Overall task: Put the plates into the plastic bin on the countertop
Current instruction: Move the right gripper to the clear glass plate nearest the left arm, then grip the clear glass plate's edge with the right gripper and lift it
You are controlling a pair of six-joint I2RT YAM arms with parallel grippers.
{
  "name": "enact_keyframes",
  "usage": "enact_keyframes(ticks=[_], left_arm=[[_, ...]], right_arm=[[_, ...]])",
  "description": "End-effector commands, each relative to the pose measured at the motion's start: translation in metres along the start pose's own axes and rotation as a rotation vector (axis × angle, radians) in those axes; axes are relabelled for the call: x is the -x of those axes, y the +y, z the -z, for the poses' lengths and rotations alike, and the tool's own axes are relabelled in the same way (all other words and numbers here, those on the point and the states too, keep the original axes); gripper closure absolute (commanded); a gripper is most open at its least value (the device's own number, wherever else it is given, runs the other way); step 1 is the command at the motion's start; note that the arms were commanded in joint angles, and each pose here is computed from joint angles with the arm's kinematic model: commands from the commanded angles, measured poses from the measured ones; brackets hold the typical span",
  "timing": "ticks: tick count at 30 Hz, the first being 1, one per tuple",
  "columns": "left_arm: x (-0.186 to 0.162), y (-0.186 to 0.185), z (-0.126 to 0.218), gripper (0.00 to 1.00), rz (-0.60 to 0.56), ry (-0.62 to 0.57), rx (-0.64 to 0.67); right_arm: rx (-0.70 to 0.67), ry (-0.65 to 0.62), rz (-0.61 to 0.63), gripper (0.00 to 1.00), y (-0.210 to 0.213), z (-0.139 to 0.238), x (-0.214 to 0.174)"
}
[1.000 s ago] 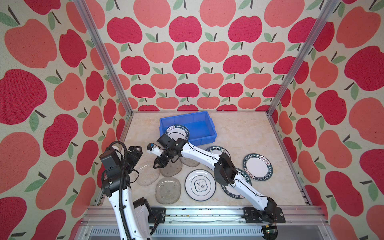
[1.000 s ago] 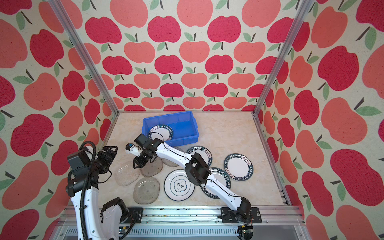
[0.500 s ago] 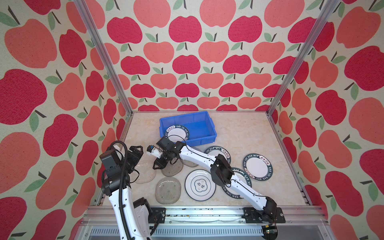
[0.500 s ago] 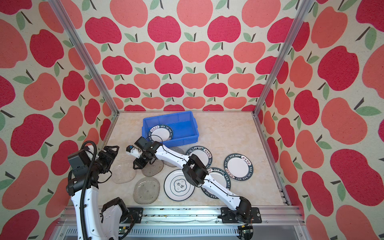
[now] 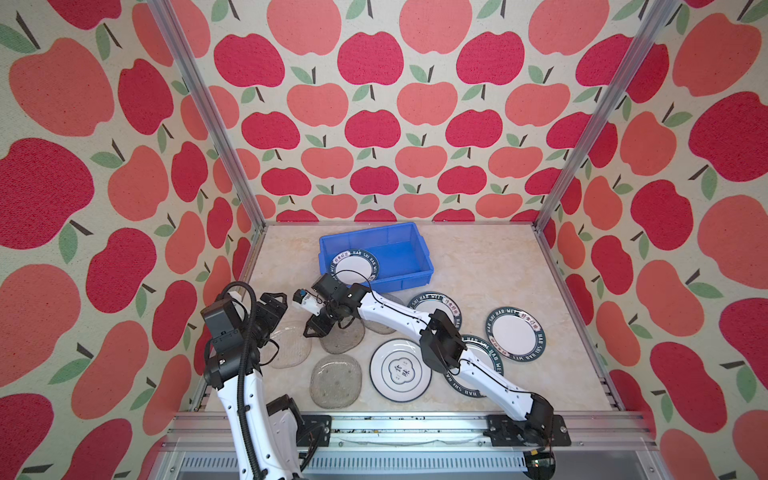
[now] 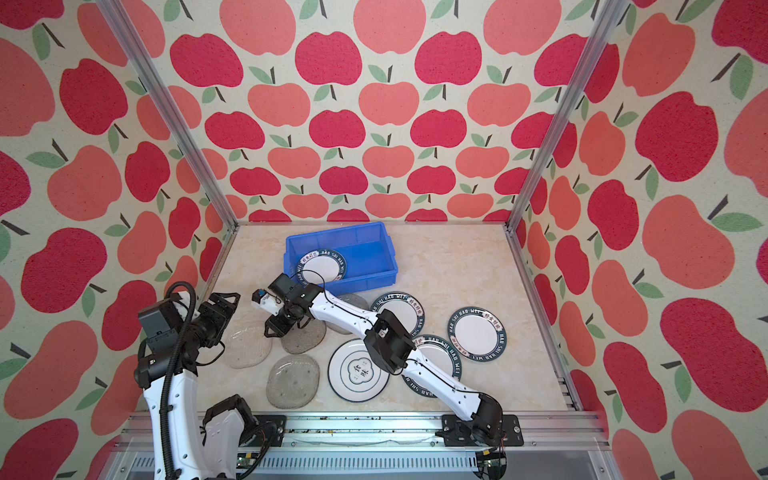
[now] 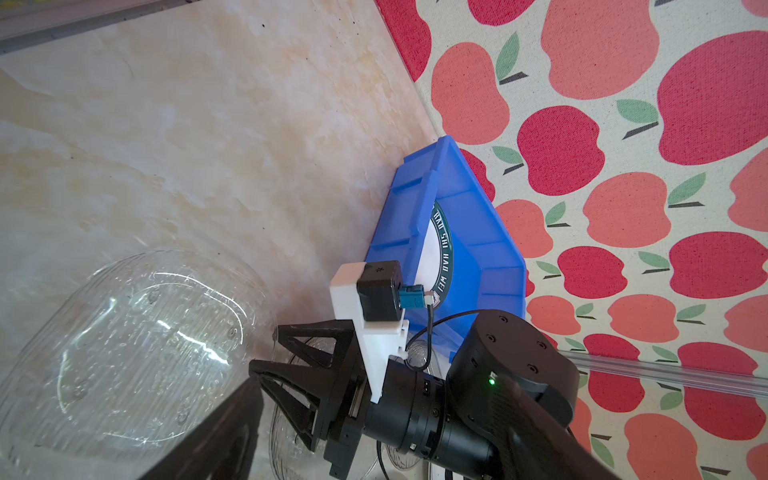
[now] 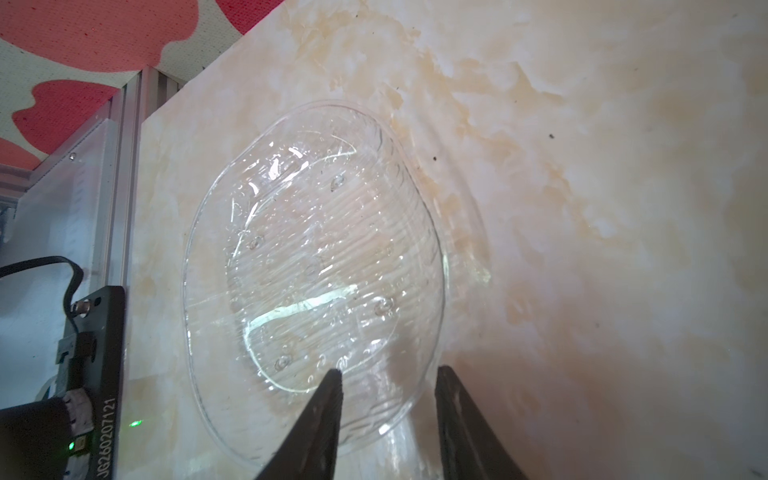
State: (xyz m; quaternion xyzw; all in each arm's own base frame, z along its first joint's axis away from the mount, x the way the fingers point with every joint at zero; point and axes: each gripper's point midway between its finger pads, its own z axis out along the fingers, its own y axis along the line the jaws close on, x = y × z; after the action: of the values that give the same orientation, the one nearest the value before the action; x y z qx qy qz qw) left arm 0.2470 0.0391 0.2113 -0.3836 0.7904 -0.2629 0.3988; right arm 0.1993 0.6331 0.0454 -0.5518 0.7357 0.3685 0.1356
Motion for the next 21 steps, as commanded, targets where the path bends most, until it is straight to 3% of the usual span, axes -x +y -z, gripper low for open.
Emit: enact_keyframes(ticks=[1, 21], left_arm=[[-0.001, 0.005, -0.003, 0.12, -0.036, -0.005, 0.014], [-0.002, 0.007, 0.0, 0.11, -0.102, -0.009, 0.061]], right_arm=[[-0.002, 0.018, -0.04, 0.59, -0.007, -0.007, -0.007], [0.016, 0.04, -0.04, 0.69, -0.003, -0.02, -0.018]])
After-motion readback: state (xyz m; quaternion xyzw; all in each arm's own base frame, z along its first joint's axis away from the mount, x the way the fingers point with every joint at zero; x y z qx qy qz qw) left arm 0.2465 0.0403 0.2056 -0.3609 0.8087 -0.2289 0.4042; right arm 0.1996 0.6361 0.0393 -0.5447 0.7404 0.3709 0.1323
